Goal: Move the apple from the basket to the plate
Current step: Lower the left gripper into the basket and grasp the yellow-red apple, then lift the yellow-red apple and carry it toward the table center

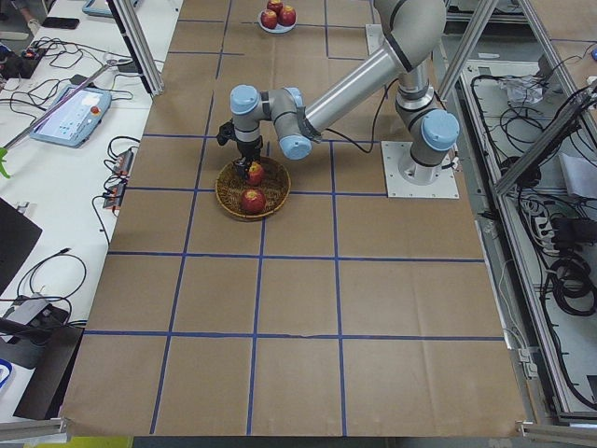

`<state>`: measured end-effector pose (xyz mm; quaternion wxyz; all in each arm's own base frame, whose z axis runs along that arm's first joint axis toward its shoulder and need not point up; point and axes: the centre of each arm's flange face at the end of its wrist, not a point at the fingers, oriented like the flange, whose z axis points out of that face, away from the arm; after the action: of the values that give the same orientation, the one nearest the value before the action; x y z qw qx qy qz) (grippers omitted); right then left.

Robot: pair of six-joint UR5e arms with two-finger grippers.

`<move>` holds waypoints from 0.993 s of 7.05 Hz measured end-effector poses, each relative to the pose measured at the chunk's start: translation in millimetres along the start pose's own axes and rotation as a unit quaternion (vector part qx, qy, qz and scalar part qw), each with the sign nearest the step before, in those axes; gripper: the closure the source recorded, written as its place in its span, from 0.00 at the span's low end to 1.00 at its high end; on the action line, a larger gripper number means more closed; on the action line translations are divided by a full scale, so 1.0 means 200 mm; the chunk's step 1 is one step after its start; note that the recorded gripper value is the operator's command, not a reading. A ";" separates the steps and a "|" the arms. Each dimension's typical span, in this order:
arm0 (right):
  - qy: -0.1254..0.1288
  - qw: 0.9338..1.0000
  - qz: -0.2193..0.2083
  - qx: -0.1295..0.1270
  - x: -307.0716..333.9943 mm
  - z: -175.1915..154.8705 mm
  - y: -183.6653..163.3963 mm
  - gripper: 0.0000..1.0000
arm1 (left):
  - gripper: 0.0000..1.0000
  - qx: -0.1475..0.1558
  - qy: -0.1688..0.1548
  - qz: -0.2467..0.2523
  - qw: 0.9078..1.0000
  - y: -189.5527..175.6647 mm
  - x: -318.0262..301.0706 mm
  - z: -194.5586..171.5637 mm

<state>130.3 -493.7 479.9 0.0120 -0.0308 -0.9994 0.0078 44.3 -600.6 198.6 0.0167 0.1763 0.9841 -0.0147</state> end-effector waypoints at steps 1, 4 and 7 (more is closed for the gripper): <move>0.000 1.000 0.000 0.000 0.00 0.00 0.00 0.00 | 0.06 0.000 -0.001 0.004 1.000 -0.01 -0.01 0.04; 0.000 1.000 0.000 0.000 0.00 0.00 0.00 0.00 | 0.63 0.005 0.000 0.007 1.000 -0.01 0.01 0.04; 0.000 1.000 0.000 0.000 0.00 0.00 0.00 0.00 | 0.63 0.010 -0.009 0.008 1.000 -0.01 0.01 -0.04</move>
<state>130.3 -494.2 480.0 0.0120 -0.0308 -0.9994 0.0081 40.7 -601.6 207.3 0.0235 0.1841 0.9823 -0.0262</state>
